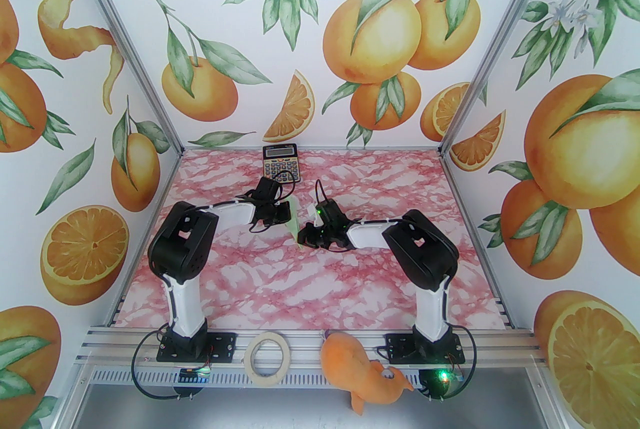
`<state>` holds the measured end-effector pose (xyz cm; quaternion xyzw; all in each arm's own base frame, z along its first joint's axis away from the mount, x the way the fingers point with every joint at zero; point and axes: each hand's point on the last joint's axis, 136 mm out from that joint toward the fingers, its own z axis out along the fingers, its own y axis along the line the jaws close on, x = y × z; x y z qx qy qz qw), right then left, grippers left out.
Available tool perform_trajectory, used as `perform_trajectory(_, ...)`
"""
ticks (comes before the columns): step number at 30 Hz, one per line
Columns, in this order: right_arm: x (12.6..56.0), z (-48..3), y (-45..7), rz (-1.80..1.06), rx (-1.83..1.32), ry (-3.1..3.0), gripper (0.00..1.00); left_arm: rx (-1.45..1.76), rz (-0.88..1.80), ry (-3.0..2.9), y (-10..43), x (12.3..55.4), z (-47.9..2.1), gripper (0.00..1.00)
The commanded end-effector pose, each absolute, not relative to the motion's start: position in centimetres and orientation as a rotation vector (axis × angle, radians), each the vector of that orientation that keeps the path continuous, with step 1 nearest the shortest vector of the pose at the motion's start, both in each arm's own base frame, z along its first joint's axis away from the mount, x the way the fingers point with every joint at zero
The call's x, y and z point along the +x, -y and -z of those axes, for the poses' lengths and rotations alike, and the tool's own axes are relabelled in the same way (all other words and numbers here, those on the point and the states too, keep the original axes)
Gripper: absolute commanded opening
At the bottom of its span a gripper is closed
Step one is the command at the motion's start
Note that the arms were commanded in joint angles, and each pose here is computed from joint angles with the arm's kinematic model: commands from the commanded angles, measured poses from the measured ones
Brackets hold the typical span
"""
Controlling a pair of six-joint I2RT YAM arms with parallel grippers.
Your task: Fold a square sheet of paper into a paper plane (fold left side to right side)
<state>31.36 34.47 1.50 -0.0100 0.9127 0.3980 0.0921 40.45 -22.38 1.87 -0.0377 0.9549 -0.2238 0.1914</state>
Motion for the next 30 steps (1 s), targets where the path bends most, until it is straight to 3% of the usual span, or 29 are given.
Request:
perform_trajectory(1,29.5,2.3,-32.9,-1.02,0.005,-2.846,0.06,-0.077,0.636,-2.674,22.7,41.4,-1.8,0.0)
perform_trajectory(16,29.4,2.2,-33.0,-1.025,-0.008,-2.85,0.06,-0.052,0.615,-2.692,22.9,42.0,-1.1,0.0)
perform_trajectory(25,32.4,-3.9,-34.6,-1.139,-0.068,-2.699,0.08,-0.045,0.589,-2.708,22.7,41.6,-0.6,0.0)
perform_trajectory(30,33.3,-4.3,-35.3,-1.15,-0.064,-2.691,0.08,-0.04,0.595,-2.709,22.9,41.5,-0.6,0.0)
